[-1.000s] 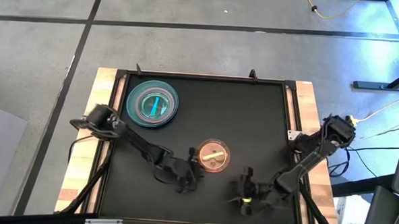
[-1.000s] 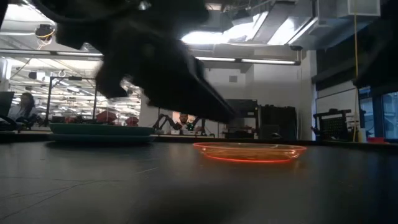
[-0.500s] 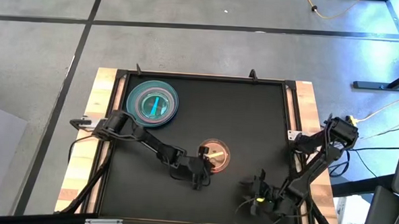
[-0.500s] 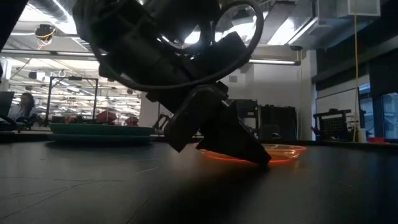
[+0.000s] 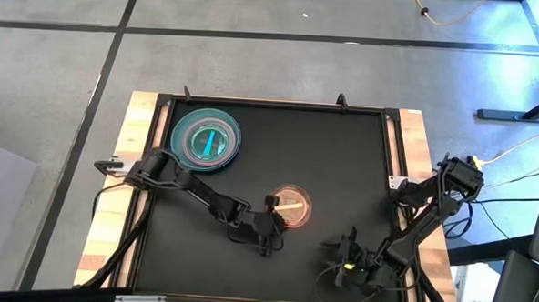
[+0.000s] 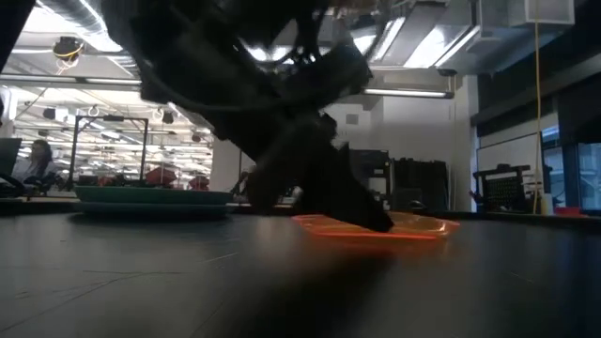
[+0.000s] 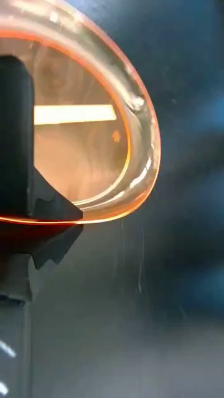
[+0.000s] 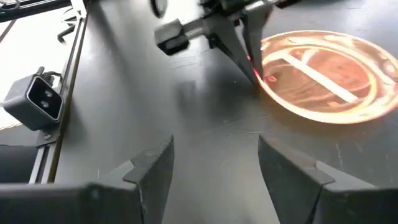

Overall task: Stack plastic plates
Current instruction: Stack the transparent orange plate on top of the transparent blue plate on the table

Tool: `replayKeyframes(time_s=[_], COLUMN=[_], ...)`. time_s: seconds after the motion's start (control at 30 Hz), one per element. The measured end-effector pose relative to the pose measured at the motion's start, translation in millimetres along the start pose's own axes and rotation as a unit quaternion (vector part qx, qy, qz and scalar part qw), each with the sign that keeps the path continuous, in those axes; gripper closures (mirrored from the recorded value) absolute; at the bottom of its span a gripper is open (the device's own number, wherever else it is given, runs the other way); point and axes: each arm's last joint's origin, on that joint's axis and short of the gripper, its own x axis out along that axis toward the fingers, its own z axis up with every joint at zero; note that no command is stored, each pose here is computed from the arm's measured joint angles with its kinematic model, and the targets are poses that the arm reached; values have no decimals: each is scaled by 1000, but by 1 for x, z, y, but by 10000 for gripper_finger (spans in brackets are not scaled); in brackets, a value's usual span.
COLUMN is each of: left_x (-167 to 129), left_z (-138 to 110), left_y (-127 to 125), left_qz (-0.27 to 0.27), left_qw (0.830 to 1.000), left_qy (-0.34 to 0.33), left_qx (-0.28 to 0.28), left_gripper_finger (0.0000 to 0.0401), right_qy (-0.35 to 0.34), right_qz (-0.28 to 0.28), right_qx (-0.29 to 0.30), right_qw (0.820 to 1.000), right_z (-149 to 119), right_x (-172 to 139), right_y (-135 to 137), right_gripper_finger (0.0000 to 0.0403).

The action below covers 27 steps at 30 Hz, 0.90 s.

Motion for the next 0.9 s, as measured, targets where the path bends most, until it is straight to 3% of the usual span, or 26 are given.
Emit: replayKeyframes(time_s=[0.2, 0.47, 0.67, 0.9], left_x=[-29, -97, -157, -207], left_z=[23, 41, 23, -24], left_y=[-3, 0, 22, 71], left_qz=[5, 59, 94, 185], left_qw=[1000, 998, 995, 980], left_qy=[-11, 2, -23, -2], left_qx=[5, 28, -10, -76], left_gripper_finger=[395, 397, 399, 398], right_qy=[-3, -4, -9, -6], right_qz=[-2, -2, -12, -19], right_qx=[-1, 1, 6, 9], right_qw=[1000, 1000, 1000, 1000], right_z=[0, 1, 4, 7], right_x=[0, 0, 5, 9], right_y=[0, 0, -2, -5], right_gripper_finger=[178, 178, 178, 178])
